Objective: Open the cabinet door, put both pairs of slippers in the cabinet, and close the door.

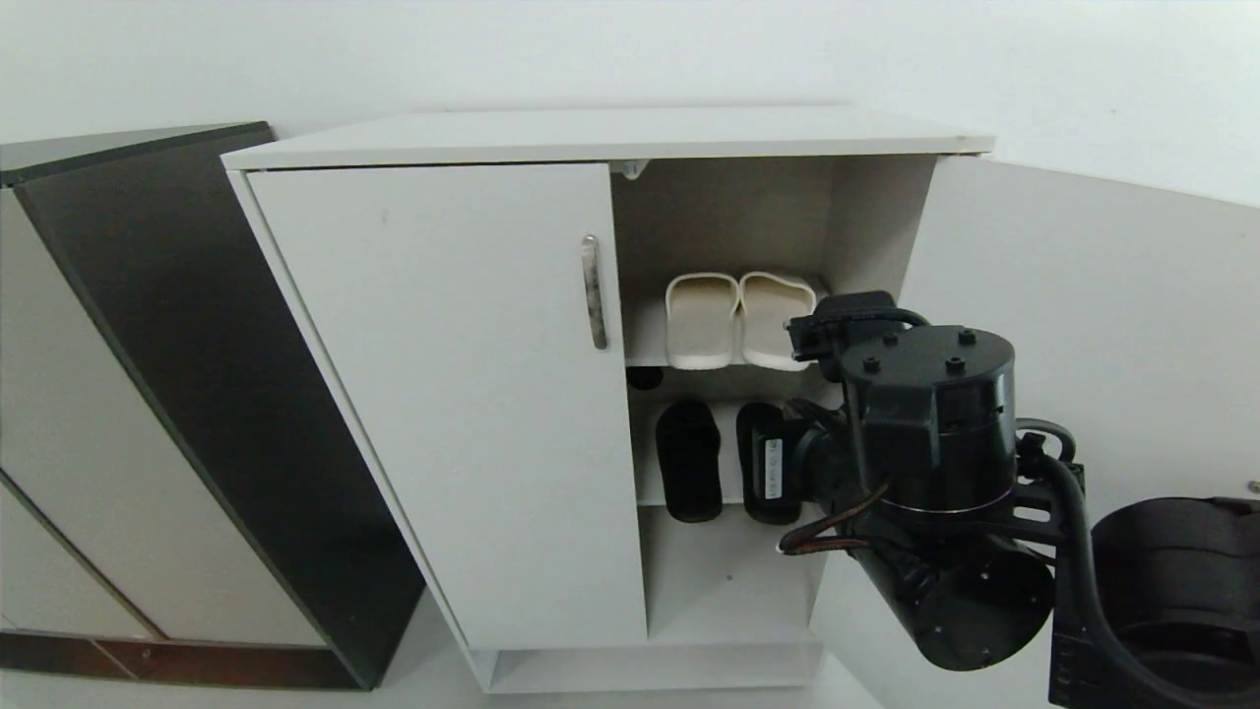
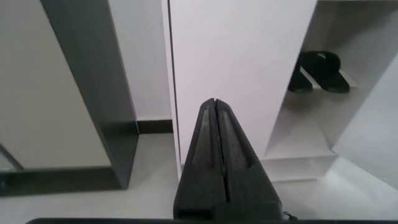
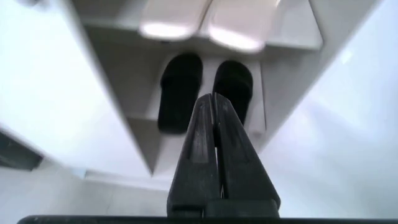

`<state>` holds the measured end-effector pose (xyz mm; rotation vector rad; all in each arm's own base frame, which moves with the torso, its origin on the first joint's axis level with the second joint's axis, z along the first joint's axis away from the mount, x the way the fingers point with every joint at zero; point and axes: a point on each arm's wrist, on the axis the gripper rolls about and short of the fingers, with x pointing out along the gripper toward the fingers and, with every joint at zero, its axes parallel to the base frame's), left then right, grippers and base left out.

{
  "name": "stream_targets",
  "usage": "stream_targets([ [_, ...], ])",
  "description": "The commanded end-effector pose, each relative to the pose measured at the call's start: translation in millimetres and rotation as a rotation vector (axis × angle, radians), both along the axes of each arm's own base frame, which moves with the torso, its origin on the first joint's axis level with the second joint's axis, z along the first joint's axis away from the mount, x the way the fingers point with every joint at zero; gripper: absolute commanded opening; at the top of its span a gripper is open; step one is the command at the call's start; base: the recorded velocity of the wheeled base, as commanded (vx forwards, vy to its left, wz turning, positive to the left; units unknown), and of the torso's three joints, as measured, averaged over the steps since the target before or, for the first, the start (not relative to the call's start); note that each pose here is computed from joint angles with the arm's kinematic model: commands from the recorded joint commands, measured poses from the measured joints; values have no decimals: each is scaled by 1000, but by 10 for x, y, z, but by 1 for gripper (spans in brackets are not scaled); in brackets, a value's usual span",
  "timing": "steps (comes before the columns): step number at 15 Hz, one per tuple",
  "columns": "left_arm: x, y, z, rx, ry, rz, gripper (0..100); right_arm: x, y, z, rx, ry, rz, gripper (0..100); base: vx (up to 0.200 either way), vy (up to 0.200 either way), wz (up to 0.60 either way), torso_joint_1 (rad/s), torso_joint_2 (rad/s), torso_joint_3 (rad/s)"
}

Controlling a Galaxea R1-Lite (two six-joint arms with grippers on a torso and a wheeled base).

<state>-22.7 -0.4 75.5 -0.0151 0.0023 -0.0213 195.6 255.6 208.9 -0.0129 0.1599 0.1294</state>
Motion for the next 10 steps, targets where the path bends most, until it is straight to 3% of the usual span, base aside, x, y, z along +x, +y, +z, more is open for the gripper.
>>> stream_targets([
  [1, 0, 0, 0, 0, -1, 0, 0, -1, 2, -29, -12, 5, 1, 0, -200, 0, 0, -2, -2, 2],
  [10, 0, 0, 0, -2, -1, 1, 0, 7, -46, -94, -47, -28, 4, 0, -200, 0, 0, 1, 1, 2],
])
